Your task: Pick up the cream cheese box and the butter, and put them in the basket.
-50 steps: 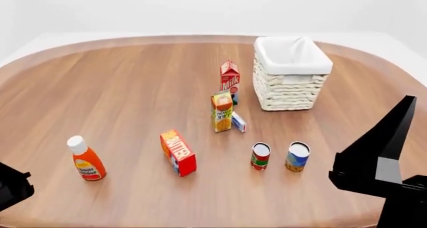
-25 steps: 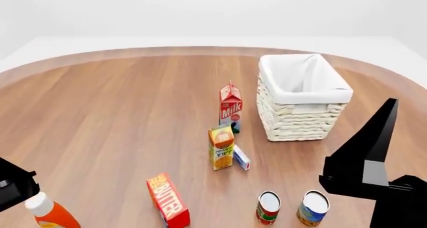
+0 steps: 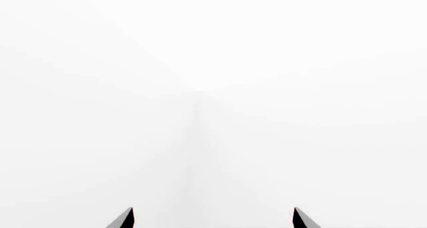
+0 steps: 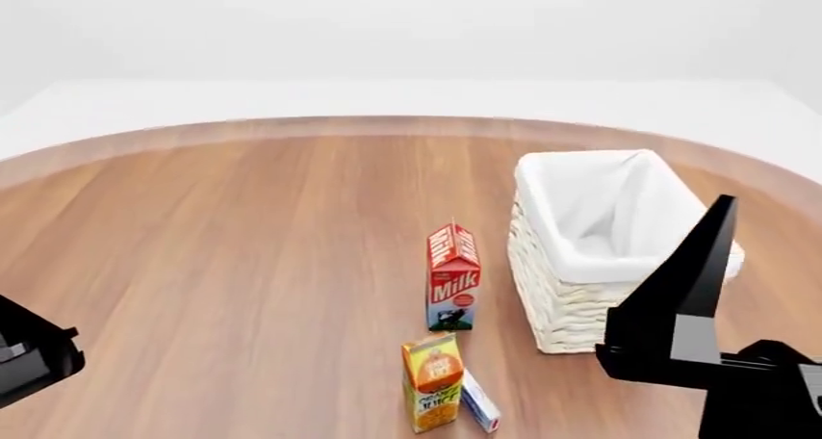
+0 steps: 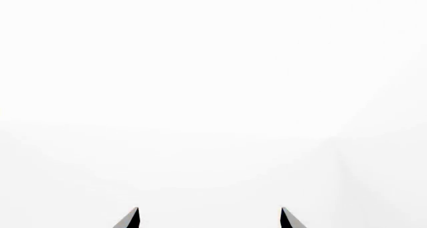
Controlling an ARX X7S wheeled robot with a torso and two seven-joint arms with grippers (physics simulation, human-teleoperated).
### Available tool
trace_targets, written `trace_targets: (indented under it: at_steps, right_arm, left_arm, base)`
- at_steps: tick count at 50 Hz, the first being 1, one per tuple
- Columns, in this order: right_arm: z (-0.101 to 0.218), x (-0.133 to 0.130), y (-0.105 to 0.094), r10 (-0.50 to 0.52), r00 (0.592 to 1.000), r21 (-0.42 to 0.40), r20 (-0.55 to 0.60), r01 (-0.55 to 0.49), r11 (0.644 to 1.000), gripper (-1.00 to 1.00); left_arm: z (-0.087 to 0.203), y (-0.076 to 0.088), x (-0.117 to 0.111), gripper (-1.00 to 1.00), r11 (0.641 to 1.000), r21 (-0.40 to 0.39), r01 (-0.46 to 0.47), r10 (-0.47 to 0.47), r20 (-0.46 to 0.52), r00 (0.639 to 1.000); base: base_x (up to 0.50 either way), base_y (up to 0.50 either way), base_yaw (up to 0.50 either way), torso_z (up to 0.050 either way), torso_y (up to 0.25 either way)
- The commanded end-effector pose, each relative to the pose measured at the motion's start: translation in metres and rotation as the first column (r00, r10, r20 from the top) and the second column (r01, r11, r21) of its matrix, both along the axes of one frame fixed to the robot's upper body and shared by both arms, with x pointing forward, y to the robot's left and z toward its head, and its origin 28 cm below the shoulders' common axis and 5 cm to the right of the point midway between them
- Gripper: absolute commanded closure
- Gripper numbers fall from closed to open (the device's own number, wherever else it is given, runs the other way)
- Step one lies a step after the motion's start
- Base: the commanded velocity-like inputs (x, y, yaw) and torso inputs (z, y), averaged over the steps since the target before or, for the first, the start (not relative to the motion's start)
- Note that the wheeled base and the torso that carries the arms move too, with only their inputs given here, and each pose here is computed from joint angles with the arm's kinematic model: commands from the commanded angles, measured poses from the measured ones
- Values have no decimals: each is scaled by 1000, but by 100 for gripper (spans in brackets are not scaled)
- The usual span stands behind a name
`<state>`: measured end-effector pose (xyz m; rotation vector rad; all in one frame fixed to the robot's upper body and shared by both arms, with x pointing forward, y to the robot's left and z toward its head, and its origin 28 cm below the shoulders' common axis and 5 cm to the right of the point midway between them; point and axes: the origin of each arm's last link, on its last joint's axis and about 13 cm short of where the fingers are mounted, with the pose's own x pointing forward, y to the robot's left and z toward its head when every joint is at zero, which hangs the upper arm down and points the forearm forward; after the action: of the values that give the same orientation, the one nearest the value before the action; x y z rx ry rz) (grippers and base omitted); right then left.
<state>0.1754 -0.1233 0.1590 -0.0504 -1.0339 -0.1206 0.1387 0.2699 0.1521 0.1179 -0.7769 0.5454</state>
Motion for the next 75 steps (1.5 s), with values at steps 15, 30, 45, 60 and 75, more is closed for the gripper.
trace_targets:
  at_steps: [15,30,45,60,75]
  right_arm:
    - [-2,1,0,-39,999,-51,-2,39,998,-100]
    - [0,6,-6,-109,992,8,-68,109,994,-100]
    - [33,5,-5,-71,879,-66,-472,45,997,-100]
    - [50,-15,5,66,576,-70,-815,-210,975,-100]
    - [70,-18,10,246,326,126,-913,-348,929,-100]
  left_arm:
    - [-2,1,0,-100,1000,14,-17,17,-11,1000]
    - [-3,1,0,-100,1000,16,-13,13,-17,1000]
    - [-3,0,1,-100,1000,19,-6,7,-25,1000]
    - [-4,-1,2,-100,1000,23,1,0,-33,999]
    - [-5,-4,4,-100,1000,29,8,-7,-43,999]
  base:
    - [500,108,0,0,1]
    - [369,65,0,0,0]
    - [0,0,0,0,0]
    - [0,0,0,0,0]
    - [0,0,0,0,0]
